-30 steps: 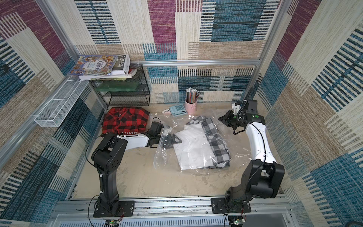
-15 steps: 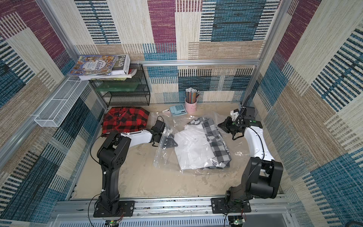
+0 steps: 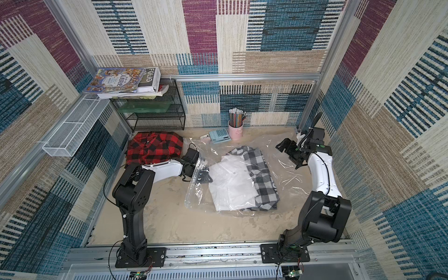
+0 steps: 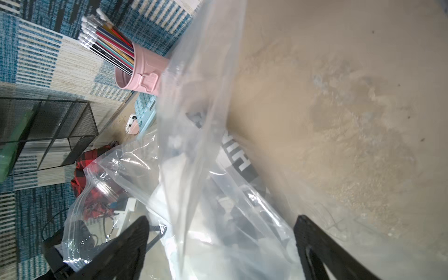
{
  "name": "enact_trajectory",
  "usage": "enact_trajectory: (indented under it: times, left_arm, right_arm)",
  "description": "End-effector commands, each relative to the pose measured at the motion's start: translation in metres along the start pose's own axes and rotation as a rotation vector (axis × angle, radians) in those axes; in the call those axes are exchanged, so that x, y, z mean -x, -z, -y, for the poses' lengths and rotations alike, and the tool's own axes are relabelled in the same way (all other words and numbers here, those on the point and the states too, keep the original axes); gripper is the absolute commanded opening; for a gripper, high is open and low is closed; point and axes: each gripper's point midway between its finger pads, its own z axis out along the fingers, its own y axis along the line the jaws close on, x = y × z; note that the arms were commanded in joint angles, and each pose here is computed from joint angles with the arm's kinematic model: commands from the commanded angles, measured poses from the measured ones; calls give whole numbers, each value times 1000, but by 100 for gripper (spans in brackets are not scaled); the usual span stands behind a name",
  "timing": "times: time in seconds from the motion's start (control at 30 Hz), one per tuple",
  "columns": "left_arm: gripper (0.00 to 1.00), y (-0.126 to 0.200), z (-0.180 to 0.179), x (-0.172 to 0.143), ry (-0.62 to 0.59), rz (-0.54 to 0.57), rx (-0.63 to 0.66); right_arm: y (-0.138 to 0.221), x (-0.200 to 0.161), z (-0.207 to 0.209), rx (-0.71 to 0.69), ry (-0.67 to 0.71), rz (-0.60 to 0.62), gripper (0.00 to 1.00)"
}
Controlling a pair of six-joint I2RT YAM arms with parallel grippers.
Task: Take the shirt out of the vacuum bag
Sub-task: Take out the shirt from the vacuum bag.
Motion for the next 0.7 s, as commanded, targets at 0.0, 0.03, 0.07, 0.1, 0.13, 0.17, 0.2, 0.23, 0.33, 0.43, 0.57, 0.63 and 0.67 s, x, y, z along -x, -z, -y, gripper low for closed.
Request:
enact_trajectory:
  times: [0.0,0.03,0.07,0.1,0.13,0.17,0.2,0.23,0.33,0.43,0.57,0.63,0.67]
  left_arm:
    - [0,11,-4,-5,-20,-8,49]
    - [0,13,-1,-6,-22,-8,42]
    - [0,15,0,-6,-22,-7,38]
    - [0,16,2,-6,-24,-8,33]
    - [0,16,3,-7,-26,-10,29]
    - [0,16,3,-7,-27,-16,28]
    - [0,16,3,-8,-28,-19,27]
    - [0,15,3,-8,-30,-23,25]
    - [0,19,5,-10,-37,-27,22]
    - [0,25,10,-9,-49,-20,15]
    - [0,29,15,-9,-51,-20,2]
    - [0,29,16,-9,-51,-23,-7]
    - [0,29,17,-9,-53,-23,-7]
  right_arm:
    - [1,-5,-24,-46,127,-6,96]
    - [-2,-13,-38,-50,173,-19,96]
    - [-5,-21,-49,-66,214,-30,96]
    - [-7,-26,-55,-92,239,-36,96]
    - [-7,-29,-55,-136,253,-35,96]
    - [-6,-29,-50,-182,260,-26,96]
    - [-2,-27,-43,-222,257,-12,96]
    - [5,-21,-36,-259,244,10,96]
    - [21,-7,-53,-189,282,73,96]
    - [22,-19,-104,15,416,102,96]
    - [15,-54,-156,111,551,64,96]
    - [4,-81,-173,143,602,4,96]
    - [-4,-92,-174,137,599,-28,96]
